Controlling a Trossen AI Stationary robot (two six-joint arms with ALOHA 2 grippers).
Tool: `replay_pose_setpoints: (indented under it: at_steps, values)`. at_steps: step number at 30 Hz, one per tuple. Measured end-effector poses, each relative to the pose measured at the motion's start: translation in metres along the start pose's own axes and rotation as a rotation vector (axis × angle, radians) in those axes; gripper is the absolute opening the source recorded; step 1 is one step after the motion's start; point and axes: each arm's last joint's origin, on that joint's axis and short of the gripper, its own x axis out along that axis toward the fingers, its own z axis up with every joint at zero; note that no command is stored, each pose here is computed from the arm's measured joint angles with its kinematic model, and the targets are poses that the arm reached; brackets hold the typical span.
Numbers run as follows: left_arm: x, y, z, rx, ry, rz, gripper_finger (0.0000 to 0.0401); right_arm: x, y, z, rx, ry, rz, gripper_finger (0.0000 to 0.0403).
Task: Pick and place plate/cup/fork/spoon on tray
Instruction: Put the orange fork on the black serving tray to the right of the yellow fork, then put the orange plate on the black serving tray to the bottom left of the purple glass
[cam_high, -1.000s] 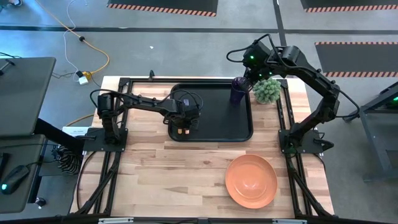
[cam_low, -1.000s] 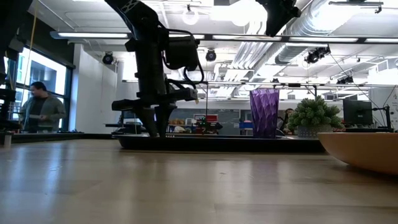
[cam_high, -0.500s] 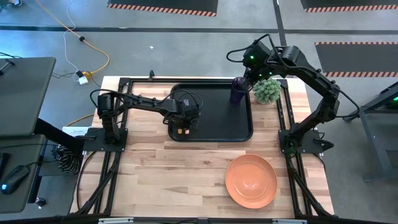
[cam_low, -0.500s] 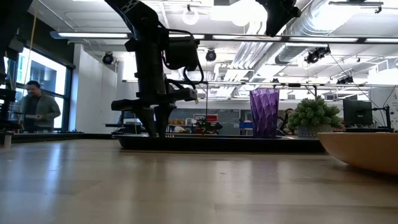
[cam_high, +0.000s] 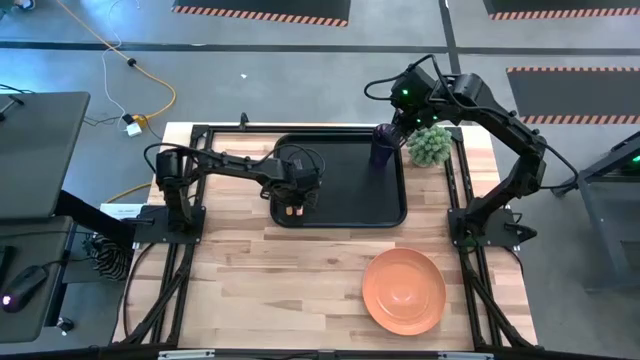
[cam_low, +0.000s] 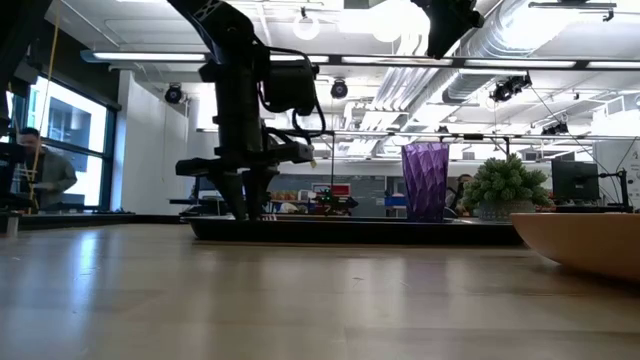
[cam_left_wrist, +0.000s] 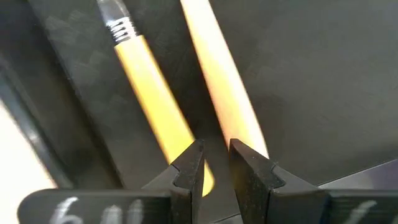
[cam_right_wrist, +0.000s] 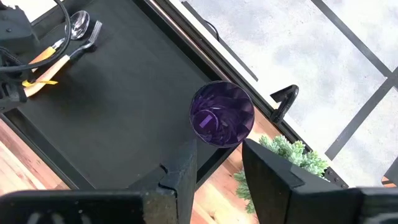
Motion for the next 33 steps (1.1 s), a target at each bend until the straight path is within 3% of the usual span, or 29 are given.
replay_pose_setpoints:
  at_steps: [19, 27, 33]
  values:
    - [-0.012, 0.001, 0.002, 0.022, -0.038, -0.025, 0.0064, 0.0, 0.0, 0.0, 0.0, 0.0, 0.0, 0.0122]
    - [-0.05, 0.006, 0.002, 0.03, -0.126, -0.098, 0.0064, 0.0, 0.0, 0.0, 0.0, 0.0, 0.002, 0.0122]
    - [-0.092, 0.014, -0.002, 0.096, -0.252, -0.176, 0.0064, -0.001, 0.004, -0.004, 0.028, 0.049, 0.084, 0.0122]
